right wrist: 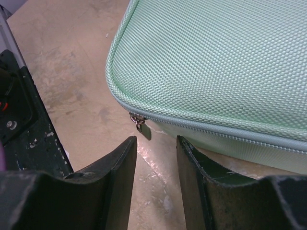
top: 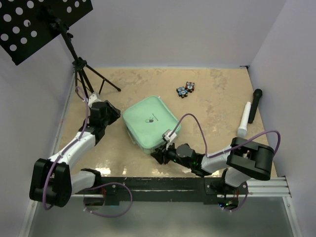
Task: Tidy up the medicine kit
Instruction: Zip the medicine box at the center of the board.
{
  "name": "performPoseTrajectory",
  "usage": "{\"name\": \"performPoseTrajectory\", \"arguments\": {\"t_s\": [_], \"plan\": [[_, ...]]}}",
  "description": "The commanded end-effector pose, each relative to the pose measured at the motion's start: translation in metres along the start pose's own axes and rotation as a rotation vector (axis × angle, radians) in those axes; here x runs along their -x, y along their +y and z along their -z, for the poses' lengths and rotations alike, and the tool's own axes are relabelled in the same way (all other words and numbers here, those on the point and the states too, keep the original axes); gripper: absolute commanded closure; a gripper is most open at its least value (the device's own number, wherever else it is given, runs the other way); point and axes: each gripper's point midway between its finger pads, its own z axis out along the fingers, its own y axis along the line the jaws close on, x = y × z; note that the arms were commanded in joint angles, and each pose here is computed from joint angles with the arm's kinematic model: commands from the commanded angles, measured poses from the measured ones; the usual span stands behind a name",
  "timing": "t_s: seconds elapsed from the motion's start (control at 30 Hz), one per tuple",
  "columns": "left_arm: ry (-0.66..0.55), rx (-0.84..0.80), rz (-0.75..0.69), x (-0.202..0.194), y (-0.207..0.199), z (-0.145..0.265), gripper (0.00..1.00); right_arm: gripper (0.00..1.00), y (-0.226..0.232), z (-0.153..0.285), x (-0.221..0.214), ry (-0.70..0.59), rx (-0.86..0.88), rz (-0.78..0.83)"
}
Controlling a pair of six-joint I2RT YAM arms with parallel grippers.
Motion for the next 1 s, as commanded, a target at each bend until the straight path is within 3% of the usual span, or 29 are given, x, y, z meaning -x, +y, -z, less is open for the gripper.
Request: {"name": "performPoseTrajectory", "arguments": {"t_s": [0.0,0.2,0.7,0.97], "plan": [[-0.082,0.025,-0.056,0.034,-0.006,0.001,0.45,0.57,0.010,-0.008,0.038,-0.130,0.015,-0.038],[-0.023,-0.010,-0.115,0.036,-0.024,-0.018,0.39,0.59,0.011,-0.012,0.040,-0.134,0.012,-0.042],[0.116,-0.132,-0.127,-0.006,-0.033,-0.042,0.43,0.99,0.006,-0.005,0.051,-0.182,-0.019,-0.080],[0.121,-0.281,-0.006,-0.025,-0.047,-0.036,0.51,1.00,-0.024,0.009,0.071,-0.217,-0.096,-0.056]]}}
